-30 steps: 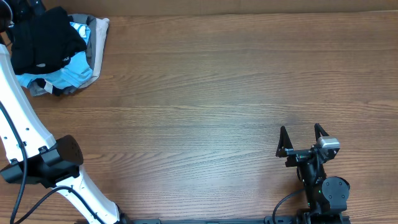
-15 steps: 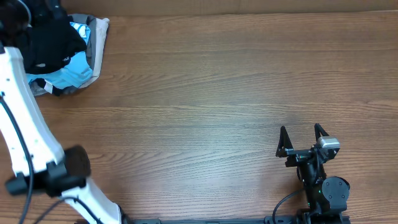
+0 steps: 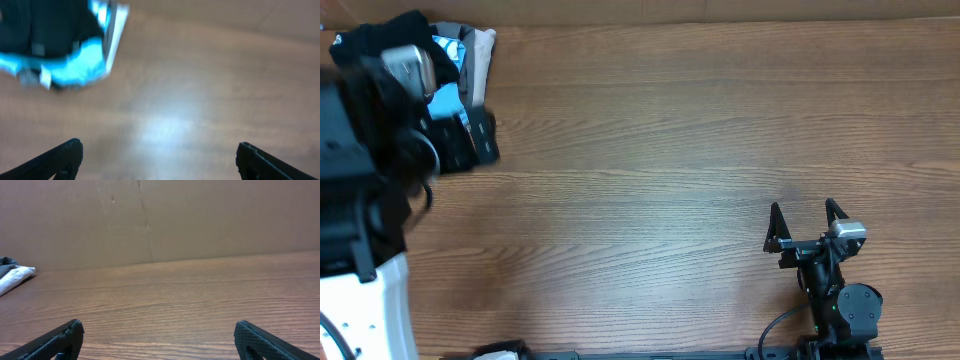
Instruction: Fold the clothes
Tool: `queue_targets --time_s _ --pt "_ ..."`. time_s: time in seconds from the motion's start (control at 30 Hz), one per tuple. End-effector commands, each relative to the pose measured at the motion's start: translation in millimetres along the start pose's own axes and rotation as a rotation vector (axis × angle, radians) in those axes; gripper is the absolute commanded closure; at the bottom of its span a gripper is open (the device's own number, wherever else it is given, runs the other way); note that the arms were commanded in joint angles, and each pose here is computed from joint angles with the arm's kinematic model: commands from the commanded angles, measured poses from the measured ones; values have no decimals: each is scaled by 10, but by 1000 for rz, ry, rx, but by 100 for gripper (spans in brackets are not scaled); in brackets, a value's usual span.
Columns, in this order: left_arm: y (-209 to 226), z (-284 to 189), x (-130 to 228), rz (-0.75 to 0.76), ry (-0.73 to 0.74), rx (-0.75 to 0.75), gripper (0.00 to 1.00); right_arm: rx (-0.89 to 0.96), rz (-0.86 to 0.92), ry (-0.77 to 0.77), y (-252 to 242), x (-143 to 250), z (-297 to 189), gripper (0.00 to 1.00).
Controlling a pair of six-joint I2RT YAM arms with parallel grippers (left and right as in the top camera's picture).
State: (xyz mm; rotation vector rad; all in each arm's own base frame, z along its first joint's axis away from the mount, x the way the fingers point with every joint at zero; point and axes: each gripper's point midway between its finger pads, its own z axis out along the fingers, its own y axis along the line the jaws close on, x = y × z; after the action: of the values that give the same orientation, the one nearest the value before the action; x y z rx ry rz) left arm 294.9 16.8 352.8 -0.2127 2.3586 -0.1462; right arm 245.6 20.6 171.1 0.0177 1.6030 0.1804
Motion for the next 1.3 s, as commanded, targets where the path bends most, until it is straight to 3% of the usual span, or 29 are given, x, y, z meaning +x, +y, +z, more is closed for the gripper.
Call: queue_targets --time_s 0.0,0.13,0.33,0.5,0.6,0.93,1.27 --pt "196 74 494 -3 77 -95 0 9 -4 -10 -19 5 -1 0" --pt "515 136 964 7 125 -254 0 9 -4 -10 -19 5 -1 0" --pt "515 97 1385 58 150 -258 0 9 -4 -10 -19 5 -1 0" --pt "384 73 1152 80 -71 -196 0 9 -4 -10 -19 5 -1 0" --pt "138 190 1019 184 -245 -61 0 9 -4 -10 -19 5 -1 0" --pt "-160 391 1055 317 -632 117 0 9 -4 -10 -19 5 -1 0" --pt "-137 531 1280 332 -831 143 0 9 -4 -10 -19 5 -1 0"
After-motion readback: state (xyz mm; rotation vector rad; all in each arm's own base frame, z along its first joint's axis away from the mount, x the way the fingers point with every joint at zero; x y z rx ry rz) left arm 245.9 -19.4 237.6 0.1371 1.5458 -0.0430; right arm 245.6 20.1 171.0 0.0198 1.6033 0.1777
